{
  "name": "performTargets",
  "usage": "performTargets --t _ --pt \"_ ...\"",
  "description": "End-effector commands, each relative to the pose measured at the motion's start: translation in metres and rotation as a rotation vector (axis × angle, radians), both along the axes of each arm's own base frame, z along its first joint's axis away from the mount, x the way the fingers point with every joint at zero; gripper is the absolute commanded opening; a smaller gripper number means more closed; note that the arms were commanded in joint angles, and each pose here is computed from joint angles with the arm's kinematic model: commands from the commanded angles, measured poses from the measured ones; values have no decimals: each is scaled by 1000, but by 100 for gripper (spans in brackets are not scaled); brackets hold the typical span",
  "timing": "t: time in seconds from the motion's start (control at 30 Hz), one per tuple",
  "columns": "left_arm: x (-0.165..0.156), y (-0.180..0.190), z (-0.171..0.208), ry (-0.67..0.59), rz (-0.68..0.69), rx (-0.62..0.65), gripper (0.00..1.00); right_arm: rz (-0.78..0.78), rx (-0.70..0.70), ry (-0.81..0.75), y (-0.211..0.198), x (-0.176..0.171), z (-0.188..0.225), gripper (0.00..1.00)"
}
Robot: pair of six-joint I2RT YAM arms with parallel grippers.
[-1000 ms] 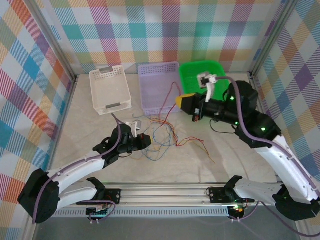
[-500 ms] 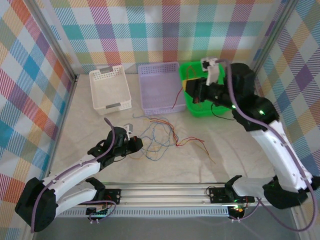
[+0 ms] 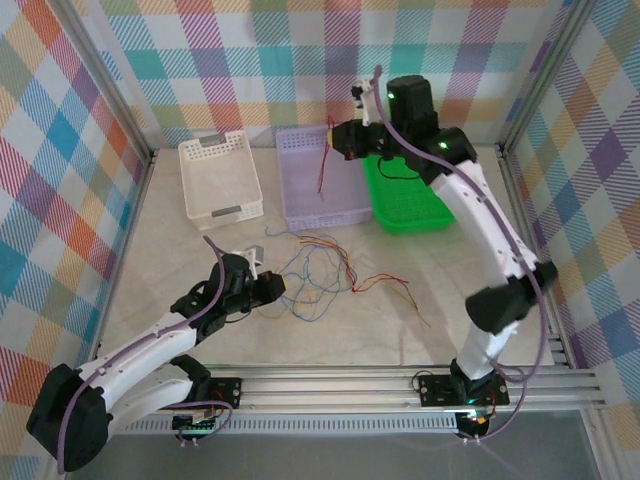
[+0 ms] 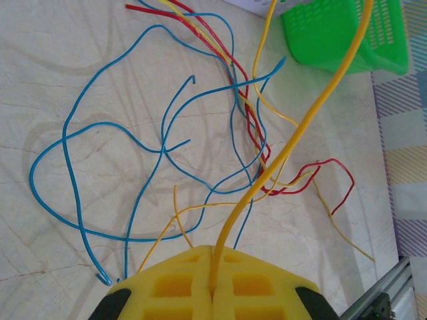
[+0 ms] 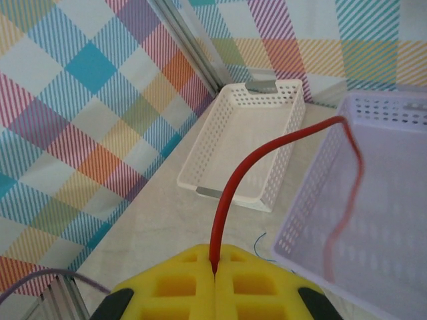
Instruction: Untangle the cables
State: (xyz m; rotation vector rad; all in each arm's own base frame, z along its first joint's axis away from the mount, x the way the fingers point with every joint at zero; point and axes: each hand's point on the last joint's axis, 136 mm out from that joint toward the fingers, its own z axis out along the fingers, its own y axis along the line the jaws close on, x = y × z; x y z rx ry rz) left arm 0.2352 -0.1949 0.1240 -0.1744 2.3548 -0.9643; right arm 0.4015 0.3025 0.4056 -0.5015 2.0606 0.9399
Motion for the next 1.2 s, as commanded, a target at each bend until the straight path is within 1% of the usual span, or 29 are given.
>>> performTargets --t 0.0,0.1,0.17,0.3,0.37,0.43,0.53,0.6,0.77,0.9,0.93,1.07,1.17 --pt "-6 3 -2 22 3 -12 0 60 -20 81 17 24 -34 0" --pt "-8 4 1 19 2 -17 0 64 -27 121 28 51 -54 0" --pt "-9 4 3 18 2 -20 0 41 -28 136 28 70 -63 0" --pt "-11 6 5 13 7 -25 0 -32 -8 241 19 110 -107 0" --pt "-12 7 5 13 10 -28 0 -64 -17 296 13 121 -132 0" --pt "-13 7 7 12 8 -34 0 -86 -48 346 10 127 -159 0" --pt "-14 7 10 9 7 -39 0 -90 -69 404 10 127 -184 0" --pt "-14 7 10 7 9 -39 0 -94 -77 442 10 126 -197 1" --pt "-15 6 9 13 6 -43 0 -107 -101 482 8 125 -214 4" --pt "-16 6 9 17 6 -49 0 -110 -110 501 7 122 -219 11" --pt "-16 6 9 17 7 -47 0 -112 -114 503 7 122 -219 14" --pt "-17 7 11 15 6 -46 0 -111 -115 482 6 120 -209 29" --pt "-18 7 12 14 6 -48 0 -115 -110 460 5 119 -198 48"
